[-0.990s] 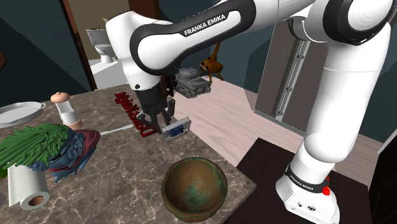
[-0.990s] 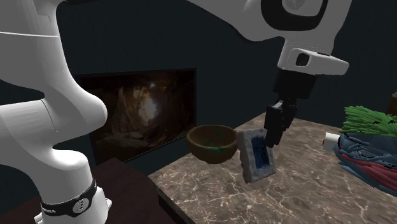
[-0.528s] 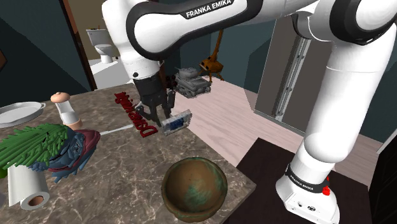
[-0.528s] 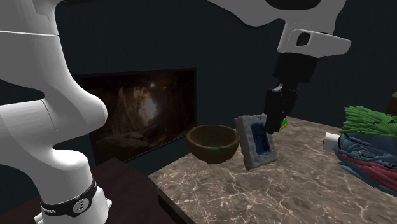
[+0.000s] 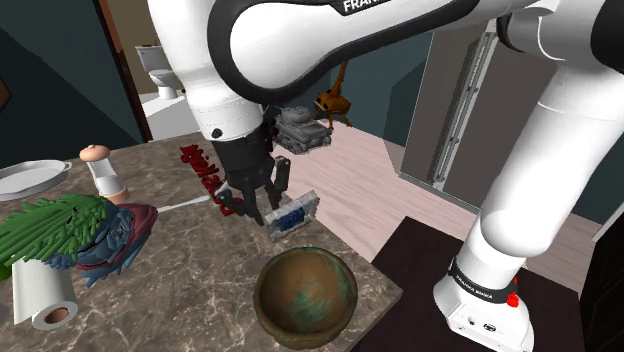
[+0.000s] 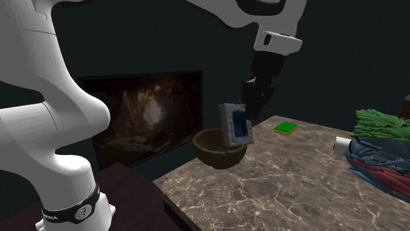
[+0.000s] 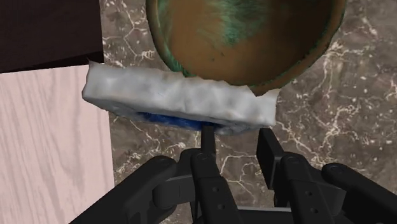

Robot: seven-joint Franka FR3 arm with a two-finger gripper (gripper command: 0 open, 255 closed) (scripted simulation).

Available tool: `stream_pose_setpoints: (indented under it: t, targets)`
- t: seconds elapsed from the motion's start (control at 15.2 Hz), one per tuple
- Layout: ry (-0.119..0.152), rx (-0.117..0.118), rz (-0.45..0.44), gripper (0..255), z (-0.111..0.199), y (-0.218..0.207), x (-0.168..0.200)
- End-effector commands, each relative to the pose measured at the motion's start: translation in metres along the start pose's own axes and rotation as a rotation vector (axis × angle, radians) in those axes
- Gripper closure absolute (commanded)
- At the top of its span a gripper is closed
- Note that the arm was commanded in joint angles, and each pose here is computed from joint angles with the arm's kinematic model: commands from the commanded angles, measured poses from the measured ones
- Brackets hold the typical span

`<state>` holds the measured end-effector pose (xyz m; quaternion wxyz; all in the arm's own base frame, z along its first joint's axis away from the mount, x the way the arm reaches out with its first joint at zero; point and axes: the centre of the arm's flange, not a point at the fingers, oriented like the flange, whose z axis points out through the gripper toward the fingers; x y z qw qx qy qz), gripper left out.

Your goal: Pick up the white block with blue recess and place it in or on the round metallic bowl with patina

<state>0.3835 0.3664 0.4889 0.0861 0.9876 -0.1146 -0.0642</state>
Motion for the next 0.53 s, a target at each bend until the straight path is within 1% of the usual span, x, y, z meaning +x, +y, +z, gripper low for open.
stream_pose_setpoints:
  t: [0.0, 0.33, 0.4, 0.46]
  targets:
    - [0.0, 0.0, 0.001, 255, -0.002, -0.006, -0.026]
    - [0.0, 0.0, 0.001, 255, -0.005, -0.022, -0.09]
    - [0.0, 0.0, 0.001, 255, -0.006, -0.026, -0.108]
    - [0.0, 0.0, 0.001, 255, -0.001, -0.027, -0.108]
